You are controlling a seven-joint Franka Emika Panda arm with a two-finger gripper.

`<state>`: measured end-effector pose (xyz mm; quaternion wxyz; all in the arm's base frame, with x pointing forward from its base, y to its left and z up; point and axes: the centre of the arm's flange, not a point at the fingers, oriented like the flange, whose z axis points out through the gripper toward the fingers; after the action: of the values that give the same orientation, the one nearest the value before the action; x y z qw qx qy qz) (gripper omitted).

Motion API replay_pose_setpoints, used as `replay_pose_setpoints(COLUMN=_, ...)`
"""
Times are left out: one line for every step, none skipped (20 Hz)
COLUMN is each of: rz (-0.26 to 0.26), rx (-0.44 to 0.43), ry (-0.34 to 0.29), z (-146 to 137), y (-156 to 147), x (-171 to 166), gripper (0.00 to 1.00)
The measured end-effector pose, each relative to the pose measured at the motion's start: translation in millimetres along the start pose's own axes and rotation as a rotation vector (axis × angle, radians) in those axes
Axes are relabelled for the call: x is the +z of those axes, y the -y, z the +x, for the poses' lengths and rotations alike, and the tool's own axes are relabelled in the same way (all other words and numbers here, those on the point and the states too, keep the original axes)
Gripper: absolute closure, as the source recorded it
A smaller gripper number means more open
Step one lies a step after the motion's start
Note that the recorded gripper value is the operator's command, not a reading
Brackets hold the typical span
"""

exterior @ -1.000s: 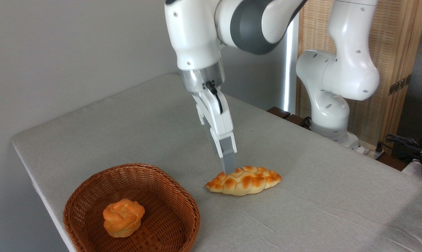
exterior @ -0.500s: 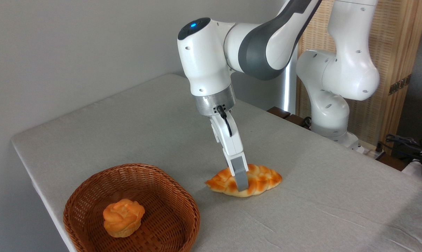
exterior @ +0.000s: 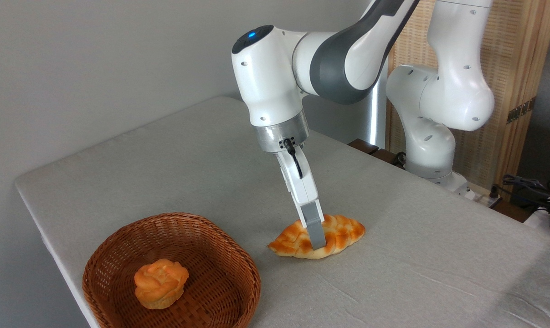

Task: Put bread into the basket
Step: 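Close the gripper on the braided bread roll and lift it, then carry the braided roll over the wicker basket and lower it in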

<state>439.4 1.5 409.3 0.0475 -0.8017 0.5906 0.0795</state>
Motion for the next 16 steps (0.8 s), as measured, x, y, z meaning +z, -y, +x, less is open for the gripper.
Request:
replay_pose_setpoints(rz=0.000, rx=0.000, ry=0.000, z=0.0, y=0.0, x=0.0, gripper=0.68)
replay_pose_setpoints(rz=0.000, rx=0.000, ry=0.000, z=0.0, y=0.0, x=0.0, gripper=0.68)
replay_pose_setpoints(rz=0.000, rx=0.000, ry=0.000, z=0.0, y=0.0, x=0.0, gripper=0.68)
replay_pose_setpoints(rz=0.000, rx=0.000, ry=0.000, z=0.0, y=0.0, x=0.0, gripper=0.69)
replay_pose_setpoints(rz=0.000, rx=0.000, ry=0.000, z=0.0, y=0.0, x=0.0, gripper=0.72)
replay_pose_setpoints(rz=0.000, rx=0.000, ry=0.000, z=0.0, y=0.0, x=0.0, gripper=0.72)
replay_pose_setpoints(rz=0.000, rx=0.000, ry=0.000, z=0.0, y=0.0, x=0.0, gripper=0.72)
replay_pose_setpoints(rz=0.000, rx=0.000, ry=0.000, z=0.0, y=0.0, x=0.0, gripper=0.72)
replay_pose_setpoints(rz=0.000, rx=0.000, ry=0.000, z=0.0, y=0.0, x=-0.1, gripper=0.72)
replay_pose_setpoints(rz=0.000, rx=0.000, ry=0.000, z=-0.1, y=0.0, x=-0.2, gripper=0.72)
replay_pose_setpoints(rz=0.002, rx=0.000, ry=-0.001, z=-0.2, y=0.0, x=-0.8, gripper=0.72)
replay_pose_setpoints(rz=0.004, rx=-0.001, ry=-0.002, z=-0.4, y=0.2, x=-2.0, gripper=0.72)
replay_pose_setpoints(rz=0.010, rx=-0.002, ry=-0.004, z=-0.6, y=0.9, x=-4.6, gripper=0.72)
replay_pose_setpoints(rz=0.019, rx=-0.004, ry=-0.007, z=-1.0, y=2.3, x=-9.2, gripper=0.72)
replay_pose_setpoints(rz=0.037, rx=-0.005, ry=-0.014, z=-0.9, y=5.2, x=-17.8, gripper=0.72)
replay_pose_setpoints(rz=0.057, rx=-0.007, ry=-0.021, z=-0.7, y=8.6, x=-27.7, gripper=0.72)
